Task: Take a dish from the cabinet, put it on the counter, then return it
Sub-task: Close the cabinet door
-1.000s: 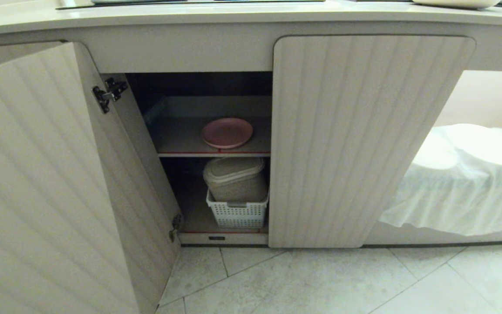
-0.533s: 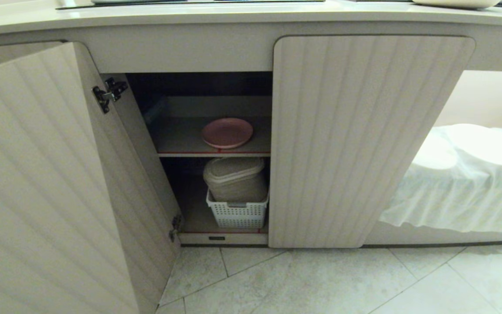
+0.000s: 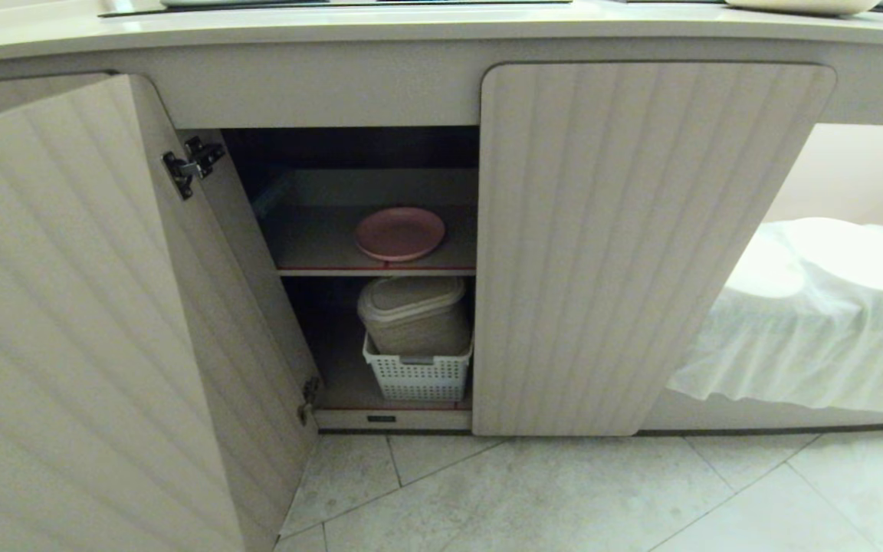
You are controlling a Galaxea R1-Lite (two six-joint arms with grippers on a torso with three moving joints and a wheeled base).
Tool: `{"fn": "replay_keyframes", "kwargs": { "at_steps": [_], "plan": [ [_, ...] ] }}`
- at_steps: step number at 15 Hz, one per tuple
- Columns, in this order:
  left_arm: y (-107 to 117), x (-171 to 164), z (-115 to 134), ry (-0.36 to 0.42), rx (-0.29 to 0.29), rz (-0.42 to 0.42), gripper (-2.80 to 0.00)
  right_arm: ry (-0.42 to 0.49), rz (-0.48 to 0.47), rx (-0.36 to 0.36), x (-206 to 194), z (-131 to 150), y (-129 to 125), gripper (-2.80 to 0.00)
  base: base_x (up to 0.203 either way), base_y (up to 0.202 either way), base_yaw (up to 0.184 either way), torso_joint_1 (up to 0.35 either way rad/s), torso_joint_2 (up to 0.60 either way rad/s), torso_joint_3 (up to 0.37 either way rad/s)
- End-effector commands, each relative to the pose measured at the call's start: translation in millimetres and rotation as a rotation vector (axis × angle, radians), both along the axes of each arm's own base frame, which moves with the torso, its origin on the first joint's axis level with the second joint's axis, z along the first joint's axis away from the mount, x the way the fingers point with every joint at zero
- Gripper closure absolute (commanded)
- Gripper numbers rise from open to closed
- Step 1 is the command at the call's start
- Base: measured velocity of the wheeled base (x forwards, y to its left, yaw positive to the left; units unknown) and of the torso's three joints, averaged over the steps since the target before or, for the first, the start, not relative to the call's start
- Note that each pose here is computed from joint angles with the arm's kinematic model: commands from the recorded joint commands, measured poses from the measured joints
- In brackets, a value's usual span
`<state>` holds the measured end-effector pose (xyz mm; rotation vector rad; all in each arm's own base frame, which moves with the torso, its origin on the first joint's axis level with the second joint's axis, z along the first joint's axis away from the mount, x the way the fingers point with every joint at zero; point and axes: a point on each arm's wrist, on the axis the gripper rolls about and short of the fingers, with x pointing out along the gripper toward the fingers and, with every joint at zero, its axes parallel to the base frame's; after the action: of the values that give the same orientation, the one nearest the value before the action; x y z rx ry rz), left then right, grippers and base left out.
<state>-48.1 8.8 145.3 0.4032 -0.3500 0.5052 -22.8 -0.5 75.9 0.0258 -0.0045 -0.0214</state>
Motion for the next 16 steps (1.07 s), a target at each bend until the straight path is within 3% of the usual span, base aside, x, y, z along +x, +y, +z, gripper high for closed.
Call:
{"fn": "replay_keyframes", "kwargs": {
  "at_steps": [1, 5, 8, 13, 16],
  "plan": [
    [0.2, -1.1, 1.4, -0.102, 0.029, 0.032, 0.0, 0.0, 0.0, 0.0, 0.0, 0.0, 0.0, 0.0, 0.0, 0.0, 0.0, 0.0, 0.0, 0.0],
    [0.5, -2.1, 0.0, -0.154, 0.086, 0.088, 0.0, 0.0, 0.0, 0.0, 0.0, 0.0, 0.0, 0.0, 0.0, 0.0, 0.0, 0.0, 0.0, 0.0],
    [2.8, -2.7, -0.4, -0.125, 0.027, 0.184, 0.0, 0.0, 0.0, 0.0, 0.0, 0.0, 0.0, 0.0, 0.0, 0.0, 0.0, 0.0, 0.0, 0.0],
    [8.7, -9.1, 2.1, 0.076, -0.126, 0.481, 0.0, 0.0, 0.0, 0.0, 0.0, 0.0, 0.0, 0.0, 0.0, 0.0, 0.0, 0.0, 0.0, 0.0],
    [9.1, -12.9, 3.8, 0.167, -0.137, 0.516, 0.0, 0.0, 0.0, 0.0, 0.0, 0.0, 0.0, 0.0, 0.0, 0.0, 0.0, 0.0, 0.0, 0.0]
  ]
}}
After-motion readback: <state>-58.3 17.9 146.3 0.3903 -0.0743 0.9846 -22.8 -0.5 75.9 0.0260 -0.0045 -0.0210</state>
